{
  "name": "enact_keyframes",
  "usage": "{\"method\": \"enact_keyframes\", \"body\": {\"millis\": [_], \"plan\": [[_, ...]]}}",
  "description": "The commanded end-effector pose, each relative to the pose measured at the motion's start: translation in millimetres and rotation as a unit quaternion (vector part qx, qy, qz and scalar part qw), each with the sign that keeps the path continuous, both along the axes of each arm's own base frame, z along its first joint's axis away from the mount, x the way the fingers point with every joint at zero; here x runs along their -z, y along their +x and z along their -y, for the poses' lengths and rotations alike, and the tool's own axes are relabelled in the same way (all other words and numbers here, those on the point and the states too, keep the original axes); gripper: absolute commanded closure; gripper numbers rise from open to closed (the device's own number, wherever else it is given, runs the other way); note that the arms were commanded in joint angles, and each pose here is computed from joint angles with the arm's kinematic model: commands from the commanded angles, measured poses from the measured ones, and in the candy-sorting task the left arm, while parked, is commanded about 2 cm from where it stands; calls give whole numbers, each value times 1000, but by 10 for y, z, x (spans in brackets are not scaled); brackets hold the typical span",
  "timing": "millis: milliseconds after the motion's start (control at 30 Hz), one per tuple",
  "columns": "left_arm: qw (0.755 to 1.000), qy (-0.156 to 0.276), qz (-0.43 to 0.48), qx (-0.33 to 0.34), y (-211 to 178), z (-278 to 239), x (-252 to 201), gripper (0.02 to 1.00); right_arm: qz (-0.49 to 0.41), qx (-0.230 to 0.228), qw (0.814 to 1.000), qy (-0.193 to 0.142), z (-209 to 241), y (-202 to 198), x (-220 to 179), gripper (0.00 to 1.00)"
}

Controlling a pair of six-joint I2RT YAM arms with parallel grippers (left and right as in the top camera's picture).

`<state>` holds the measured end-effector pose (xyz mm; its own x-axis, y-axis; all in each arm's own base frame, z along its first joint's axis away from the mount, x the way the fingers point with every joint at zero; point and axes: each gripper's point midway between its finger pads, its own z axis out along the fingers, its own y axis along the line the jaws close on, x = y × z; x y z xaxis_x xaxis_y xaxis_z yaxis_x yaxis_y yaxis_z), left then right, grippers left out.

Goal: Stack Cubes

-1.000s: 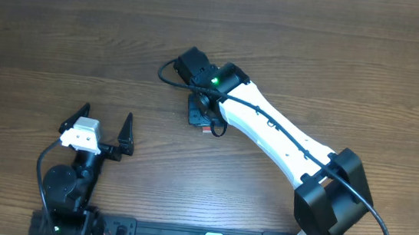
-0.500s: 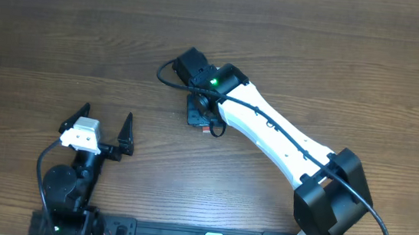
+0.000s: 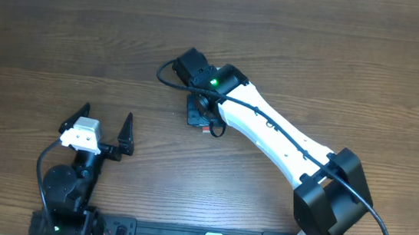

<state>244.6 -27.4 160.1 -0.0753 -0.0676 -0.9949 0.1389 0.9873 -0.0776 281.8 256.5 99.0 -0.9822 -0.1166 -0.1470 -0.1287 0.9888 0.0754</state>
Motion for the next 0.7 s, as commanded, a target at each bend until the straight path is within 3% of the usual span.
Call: {"method": "enact_keyframes", "body": {"millis": [33, 700], "plan": [[1000, 5, -1, 3, -2, 2, 16, 18, -6, -2, 1000, -7, 2, -24, 69, 989], [1000, 5, -1, 3, -2, 2, 16, 18, -2, -4, 1000, -12, 2, -29, 74, 989]]}}
